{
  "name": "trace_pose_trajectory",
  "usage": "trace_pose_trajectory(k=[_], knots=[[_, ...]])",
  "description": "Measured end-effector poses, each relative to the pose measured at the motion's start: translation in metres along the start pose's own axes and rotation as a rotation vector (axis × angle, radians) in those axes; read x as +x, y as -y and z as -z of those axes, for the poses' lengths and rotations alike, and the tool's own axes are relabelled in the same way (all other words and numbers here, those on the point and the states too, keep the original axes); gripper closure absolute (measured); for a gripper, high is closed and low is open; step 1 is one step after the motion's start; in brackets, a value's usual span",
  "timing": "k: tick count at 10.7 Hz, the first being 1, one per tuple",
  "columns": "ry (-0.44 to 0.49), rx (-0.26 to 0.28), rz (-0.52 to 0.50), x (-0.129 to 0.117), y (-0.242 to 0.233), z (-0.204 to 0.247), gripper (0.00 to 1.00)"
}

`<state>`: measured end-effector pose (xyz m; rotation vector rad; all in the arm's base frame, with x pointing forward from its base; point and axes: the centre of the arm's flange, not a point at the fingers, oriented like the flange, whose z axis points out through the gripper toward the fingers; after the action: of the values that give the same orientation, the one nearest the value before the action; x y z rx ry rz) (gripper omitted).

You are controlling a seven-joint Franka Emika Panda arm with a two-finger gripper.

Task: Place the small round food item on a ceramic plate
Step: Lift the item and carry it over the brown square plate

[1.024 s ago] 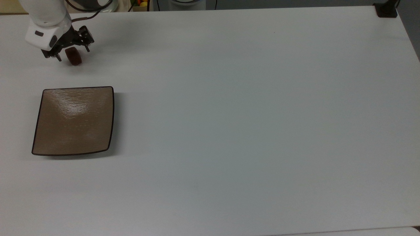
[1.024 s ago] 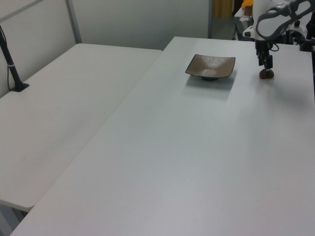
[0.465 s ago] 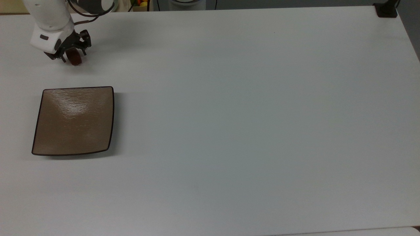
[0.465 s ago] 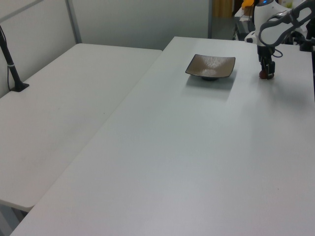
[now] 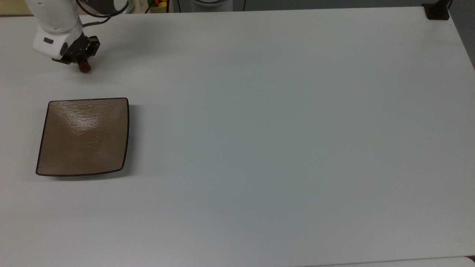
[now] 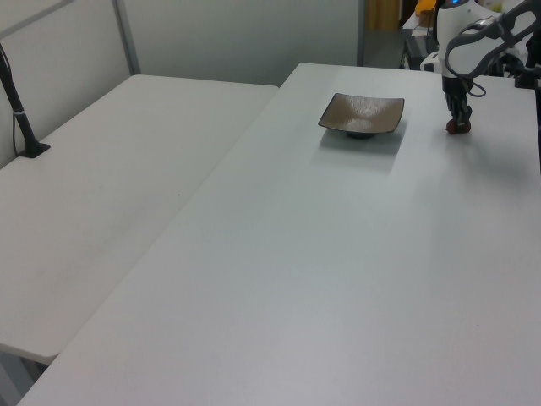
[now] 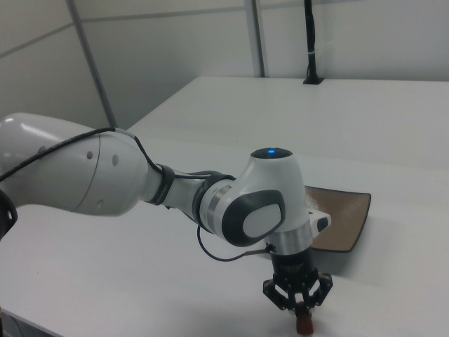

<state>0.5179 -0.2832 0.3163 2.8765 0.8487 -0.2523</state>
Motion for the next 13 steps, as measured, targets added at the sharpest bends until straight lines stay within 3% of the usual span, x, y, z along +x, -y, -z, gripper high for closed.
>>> trace_pose_trajectory(k=[4,9,13], knots=[[0.018,0.021,-0.023,0.004,-0.014,0.059,0.88],[-0.196,0.034,-0.152,0.034,-0.034,0.151,0.88],[-0.232,0.018,-0.271,0.097,-0.036,0.148,0.88]])
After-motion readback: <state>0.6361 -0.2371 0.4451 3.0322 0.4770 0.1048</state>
